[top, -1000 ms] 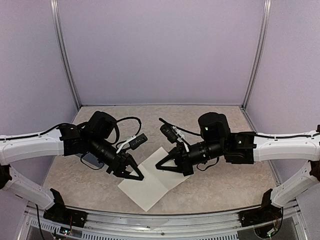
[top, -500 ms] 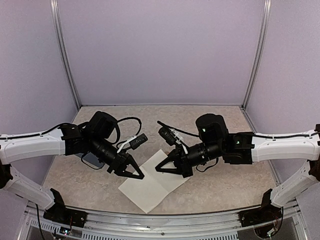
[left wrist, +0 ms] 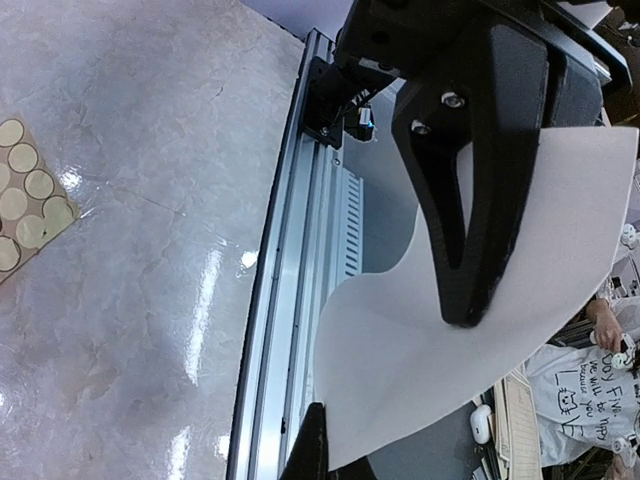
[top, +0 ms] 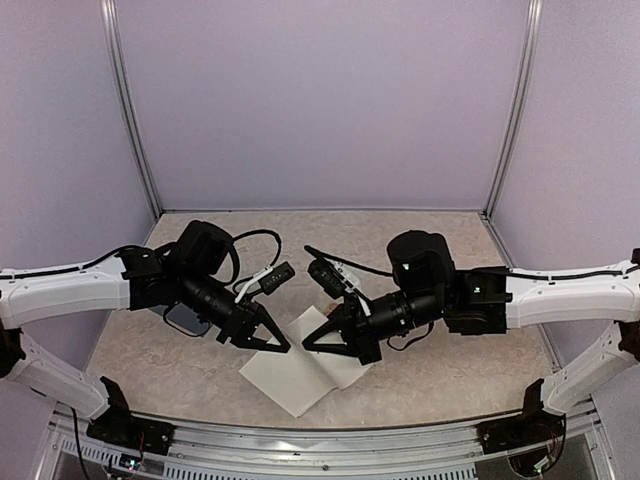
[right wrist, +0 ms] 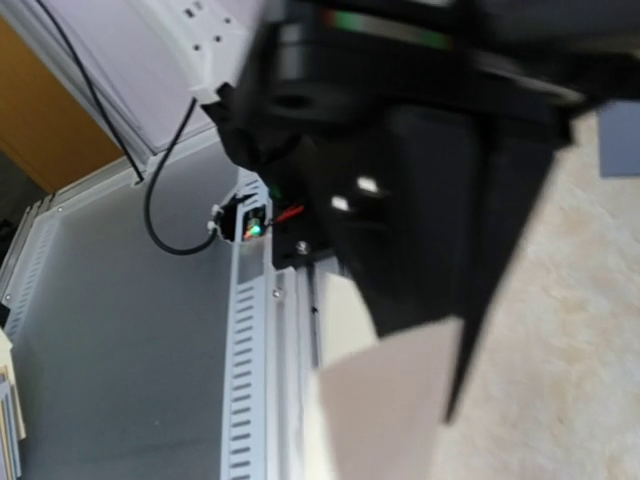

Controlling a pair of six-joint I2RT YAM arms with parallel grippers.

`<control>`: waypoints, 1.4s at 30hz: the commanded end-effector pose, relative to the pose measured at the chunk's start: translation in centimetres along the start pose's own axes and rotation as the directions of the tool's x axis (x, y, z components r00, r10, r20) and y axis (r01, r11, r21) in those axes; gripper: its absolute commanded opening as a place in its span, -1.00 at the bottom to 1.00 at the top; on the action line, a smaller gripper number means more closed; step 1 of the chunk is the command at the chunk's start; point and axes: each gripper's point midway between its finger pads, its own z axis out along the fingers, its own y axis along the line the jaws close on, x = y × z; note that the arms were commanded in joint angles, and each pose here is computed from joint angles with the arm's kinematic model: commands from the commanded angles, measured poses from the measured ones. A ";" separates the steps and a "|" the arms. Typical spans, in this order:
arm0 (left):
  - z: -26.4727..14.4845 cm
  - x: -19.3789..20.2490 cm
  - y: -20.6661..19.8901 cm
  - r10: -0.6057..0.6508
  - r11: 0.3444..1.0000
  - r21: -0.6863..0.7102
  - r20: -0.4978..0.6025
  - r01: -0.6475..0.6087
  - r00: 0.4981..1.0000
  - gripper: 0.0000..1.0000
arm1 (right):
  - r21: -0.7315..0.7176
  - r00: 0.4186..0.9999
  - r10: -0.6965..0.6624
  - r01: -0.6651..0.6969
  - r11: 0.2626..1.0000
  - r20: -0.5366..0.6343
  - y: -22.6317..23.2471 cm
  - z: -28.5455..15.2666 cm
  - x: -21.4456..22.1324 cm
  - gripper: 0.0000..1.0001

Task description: Place the letter into the envelope and seal it

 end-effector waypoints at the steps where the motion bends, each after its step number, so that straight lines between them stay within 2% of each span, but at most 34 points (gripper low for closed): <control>1: -0.9 -0.6 1.6 -0.015 0.997 -0.070 0.043 0.018 0.999 -1.00 | -0.075 0.998 -0.062 0.060 0.995 -0.018 3.0 0.7 -0.6 -1.00; 7: -1.0 -0.8 0.7 -0.004 1.000 -0.019 0.052 0.004 0.999 -1.00 | -0.057 0.994 -0.045 0.039 0.998 -0.103 2.4 2.7 1.7 -1.00; 11: -1.2 -0.8 -0.1 0.018 1.000 0.006 0.059 -0.018 0.998 -1.00 | -0.061 0.994 -0.049 0.044 0.997 -0.095 2.5 2.9 1.3 -1.00; 12: -1.3 -0.7 -0.1 0.026 1.000 0.001 0.056 -0.027 0.998 -1.00 | -0.057 0.995 -0.053 0.049 0.997 -0.081 2.7 2.6 0.9 -0.84; 15: -1.6 -0.5 0.2 0.069 0.996 -0.058 0.052 -0.066 0.996 -1.00 | -0.017 0.998 -0.066 0.066 0.998 -0.018 2.8 1.0 -0.7 -0.01; 17: -1.6 -0.2 0.6 0.109 0.986 -0.132 0.030 -0.104 0.994 -1.00 | 0.020 0.998 -0.058 0.057 0.998 0.039 2.3 -0.6 -1.8 0.46; 21: -1.0 0.6 0.7 0.178 0.956 -0.233 -0.024 -0.179 0.984 -1.00 | 0.091 0.978 -0.029 0.010 0.996 0.208 0.4 -5.0 -4.5 0.88; 22: -0.9 0.7 0.6 0.186 0.953 -0.240 -0.027 -0.187 0.982 -1.00 | 0.103 0.969 -0.019 -0.007 0.995 0.248 0.0 -6.2 -5.0 0.93; 28: -0.3 0.1 -1.1 0.239 0.945 -0.228 -0.009 -0.234 0.971 -1.00 | 0.288 0.946 0.114 -0.205 0.936 0.305 -6.3 -8.1 -4.2 0.94; 31: -0.2 -0.1 -1.7 0.248 0.946 -0.215 -0.007 -0.244 0.969 -1.00 | 0.310 0.939 0.160 -0.256 0.916 0.305 -8.0 -8.1 -3.4 0.94; 33: -0.1 -0.1 -1.9 0.247 0.947 -0.209 -0.005 -0.243 0.969 -1.00 | 0.285 0.950 0.167 -0.242 0.928 0.263 -8.0 -7.0 -2.9 0.92; 37: 0.2 -0.3 -2.2 0.246 0.951 -0.191 -0.009 -0.243 0.969 -1.00 | 0.123 0.977 0.160 -0.178 0.976 0.144 -6.1 -3.7 -1.5 0.84; 42: 0.5 -0.5 -2.3 0.244 0.953 -0.179 -0.018 -0.243 0.970 -1.00 | -0.039 0.993 0.105 -0.103 0.994 0.052 -2.7 -0.8 -0.7 0.82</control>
